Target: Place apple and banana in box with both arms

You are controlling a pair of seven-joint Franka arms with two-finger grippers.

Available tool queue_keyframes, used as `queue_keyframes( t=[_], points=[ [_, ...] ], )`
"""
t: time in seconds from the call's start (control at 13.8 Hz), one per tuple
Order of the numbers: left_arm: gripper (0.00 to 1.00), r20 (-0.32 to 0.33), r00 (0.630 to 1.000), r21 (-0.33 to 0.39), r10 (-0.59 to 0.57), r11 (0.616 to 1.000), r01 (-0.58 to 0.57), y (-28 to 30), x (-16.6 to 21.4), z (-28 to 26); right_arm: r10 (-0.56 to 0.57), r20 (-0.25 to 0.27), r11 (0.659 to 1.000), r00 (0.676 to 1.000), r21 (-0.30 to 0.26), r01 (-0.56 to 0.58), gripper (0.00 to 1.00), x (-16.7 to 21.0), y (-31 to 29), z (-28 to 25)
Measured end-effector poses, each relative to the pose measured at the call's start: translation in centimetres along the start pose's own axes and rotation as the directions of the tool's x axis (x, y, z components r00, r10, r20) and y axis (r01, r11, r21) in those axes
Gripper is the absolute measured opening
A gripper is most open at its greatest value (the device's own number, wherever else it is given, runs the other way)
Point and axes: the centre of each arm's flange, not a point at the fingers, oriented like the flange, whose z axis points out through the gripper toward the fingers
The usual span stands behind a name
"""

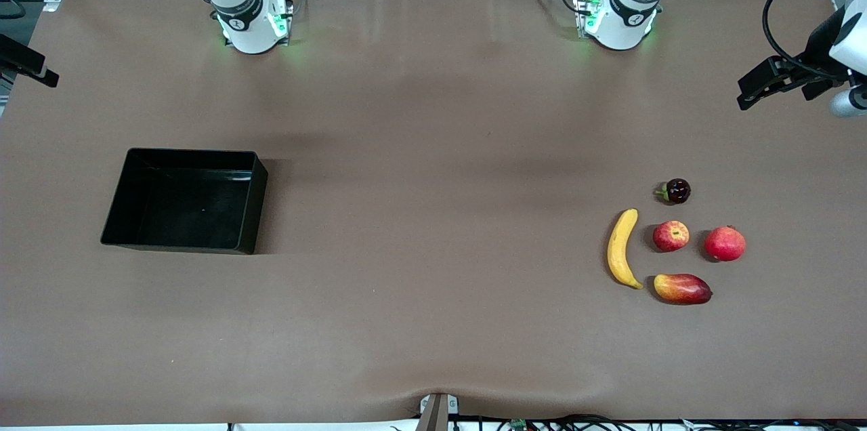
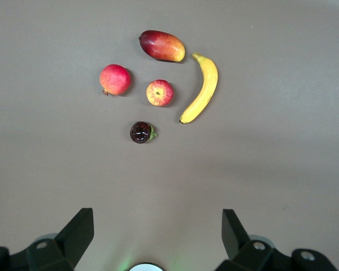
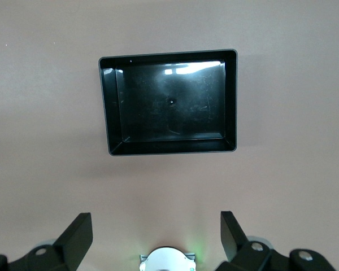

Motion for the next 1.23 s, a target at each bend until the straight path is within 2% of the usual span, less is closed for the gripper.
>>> queue_keyframes(
  t=[0.72, 0.87, 1.09, 1.23],
  points=[
    [1.0, 0.006, 1.0, 0.001, 0.0, 1.0, 0.0, 0.0, 0.3, 0.5, 0.008, 0.011, 1.0, 1.0, 0.0, -0.008, 1.0, 0.4, 0.4, 0.5],
    [1.0, 0.006, 1.0, 0.001, -0.001, 1.0, 0.001, 0.0, 0.4, 0.5, 0.013, 0.046, 1.0, 0.999, -0.004, -0.013, 1.0, 1.5, 0.6, 2.2],
    [1.0, 0.001, 1.0, 0.0, 0.0, 1.0, 0.0, 0.1, 0.4, 0.4, 0.056, 0.149, 0.998, 0.987, -0.009, -0.055, 1.0, 5.0, 3.0, 7.7],
    [1.0, -0.002, 1.0, -0.001, 0.0, 1.0, 0.0, 0.1, 0.5, 0.4, 0.085, 0.172, 0.996, 0.981, -0.008, -0.085, 1.0, 5.8, 4.8, 9.3]
  ],
)
